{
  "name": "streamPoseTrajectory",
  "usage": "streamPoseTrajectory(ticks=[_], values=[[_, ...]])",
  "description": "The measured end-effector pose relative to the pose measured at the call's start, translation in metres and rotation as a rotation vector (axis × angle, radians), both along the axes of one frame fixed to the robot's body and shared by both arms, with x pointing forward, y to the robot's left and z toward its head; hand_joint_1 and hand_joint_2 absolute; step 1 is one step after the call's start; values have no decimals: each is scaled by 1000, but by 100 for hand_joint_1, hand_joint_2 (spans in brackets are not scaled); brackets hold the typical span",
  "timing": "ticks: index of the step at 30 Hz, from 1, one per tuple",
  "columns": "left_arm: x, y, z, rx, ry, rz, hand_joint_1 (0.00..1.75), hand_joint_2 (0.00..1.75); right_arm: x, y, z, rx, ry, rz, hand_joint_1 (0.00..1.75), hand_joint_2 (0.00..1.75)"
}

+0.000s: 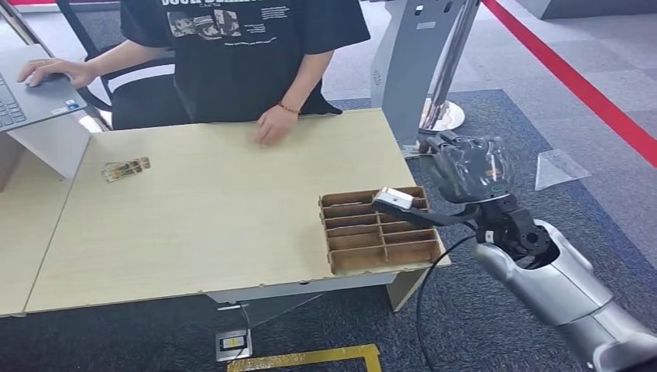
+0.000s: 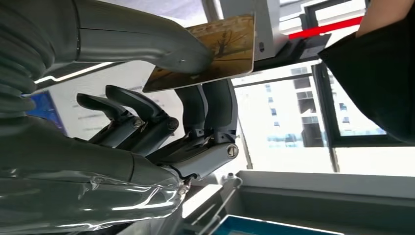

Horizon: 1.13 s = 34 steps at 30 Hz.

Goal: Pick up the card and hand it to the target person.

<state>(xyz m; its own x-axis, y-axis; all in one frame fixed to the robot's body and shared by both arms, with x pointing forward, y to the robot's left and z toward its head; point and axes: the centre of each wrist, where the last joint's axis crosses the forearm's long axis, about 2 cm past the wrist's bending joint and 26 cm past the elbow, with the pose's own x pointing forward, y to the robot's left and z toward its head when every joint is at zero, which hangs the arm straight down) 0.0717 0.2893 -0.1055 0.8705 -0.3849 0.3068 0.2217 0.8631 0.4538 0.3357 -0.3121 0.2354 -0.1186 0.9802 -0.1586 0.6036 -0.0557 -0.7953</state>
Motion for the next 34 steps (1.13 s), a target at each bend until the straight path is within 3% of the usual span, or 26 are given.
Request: streamPoseTrajectory(ticks=[10,22,26,34], values=[[4,-4,1,-1,1,-9,0,175,64,30,-7,-8,61,-61,175,175],[4,-5,1,1,11,-12,0,175,90,53,-26,-142,162,-187,169,175],[4,-5,1,3,14,-17,0,175,90,55,-32,-149,190,-181,4,175],[2,-6,0,-2,17,-28,0,175,80,58,-43,-104,282,-136,0,175]])
